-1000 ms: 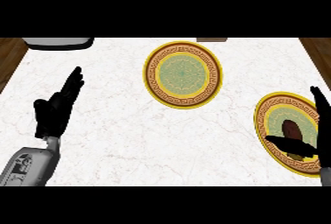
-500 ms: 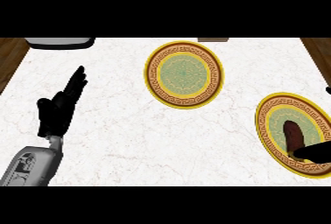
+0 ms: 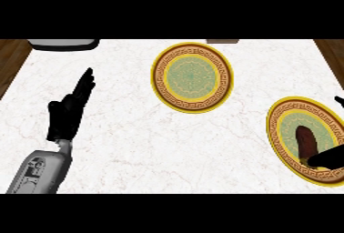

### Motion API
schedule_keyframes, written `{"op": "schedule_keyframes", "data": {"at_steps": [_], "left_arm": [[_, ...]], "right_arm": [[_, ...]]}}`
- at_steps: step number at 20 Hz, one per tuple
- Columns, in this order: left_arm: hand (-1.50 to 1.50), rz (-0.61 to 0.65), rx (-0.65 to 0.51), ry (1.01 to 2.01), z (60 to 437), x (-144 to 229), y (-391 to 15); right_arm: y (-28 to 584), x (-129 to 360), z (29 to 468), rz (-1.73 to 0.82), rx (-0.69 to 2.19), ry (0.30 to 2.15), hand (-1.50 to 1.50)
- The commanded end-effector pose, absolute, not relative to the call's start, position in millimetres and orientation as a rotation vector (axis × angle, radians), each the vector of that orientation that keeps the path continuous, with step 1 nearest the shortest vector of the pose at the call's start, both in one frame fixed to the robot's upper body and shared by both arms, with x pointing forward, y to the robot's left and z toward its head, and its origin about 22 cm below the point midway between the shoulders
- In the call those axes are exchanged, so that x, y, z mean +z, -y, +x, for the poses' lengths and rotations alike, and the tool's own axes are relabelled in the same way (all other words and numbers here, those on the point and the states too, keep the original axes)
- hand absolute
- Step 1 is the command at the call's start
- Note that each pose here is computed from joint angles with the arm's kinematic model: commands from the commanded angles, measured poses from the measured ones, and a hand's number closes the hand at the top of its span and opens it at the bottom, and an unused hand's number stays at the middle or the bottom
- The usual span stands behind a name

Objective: Pick the sweet potato from the plate and place it in the plate

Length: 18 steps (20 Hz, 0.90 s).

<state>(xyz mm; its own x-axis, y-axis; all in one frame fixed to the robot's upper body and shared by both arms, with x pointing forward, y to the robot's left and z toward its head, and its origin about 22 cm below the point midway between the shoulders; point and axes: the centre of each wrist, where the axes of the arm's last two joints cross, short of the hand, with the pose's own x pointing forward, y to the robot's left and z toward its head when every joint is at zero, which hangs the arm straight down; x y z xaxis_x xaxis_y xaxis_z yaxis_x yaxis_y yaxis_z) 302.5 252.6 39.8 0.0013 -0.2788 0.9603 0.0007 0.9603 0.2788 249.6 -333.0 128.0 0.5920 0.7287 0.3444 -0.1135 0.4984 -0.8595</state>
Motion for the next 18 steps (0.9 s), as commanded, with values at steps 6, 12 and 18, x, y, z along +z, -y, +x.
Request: {"op": "schedule_keyframes", "data": {"at_steps": [6, 12, 18], "left_arm": [[0.0, 0.209, -0.235, 1.574, 306, 46, -272], [0.0, 0.214, -0.221, 1.564, 301, 31, -256], [0.0, 0.195, -0.202, 1.56, 287, 37, -240]], "right_arm": [[351, 93, 276, -0.863, 0.652, 0.632, -1.5], [337, 50, 267, -0.85, 0.657, 0.63, -1.5], [361, 42, 268, -0.817, 0.659, 0.578, -1.5]]}}
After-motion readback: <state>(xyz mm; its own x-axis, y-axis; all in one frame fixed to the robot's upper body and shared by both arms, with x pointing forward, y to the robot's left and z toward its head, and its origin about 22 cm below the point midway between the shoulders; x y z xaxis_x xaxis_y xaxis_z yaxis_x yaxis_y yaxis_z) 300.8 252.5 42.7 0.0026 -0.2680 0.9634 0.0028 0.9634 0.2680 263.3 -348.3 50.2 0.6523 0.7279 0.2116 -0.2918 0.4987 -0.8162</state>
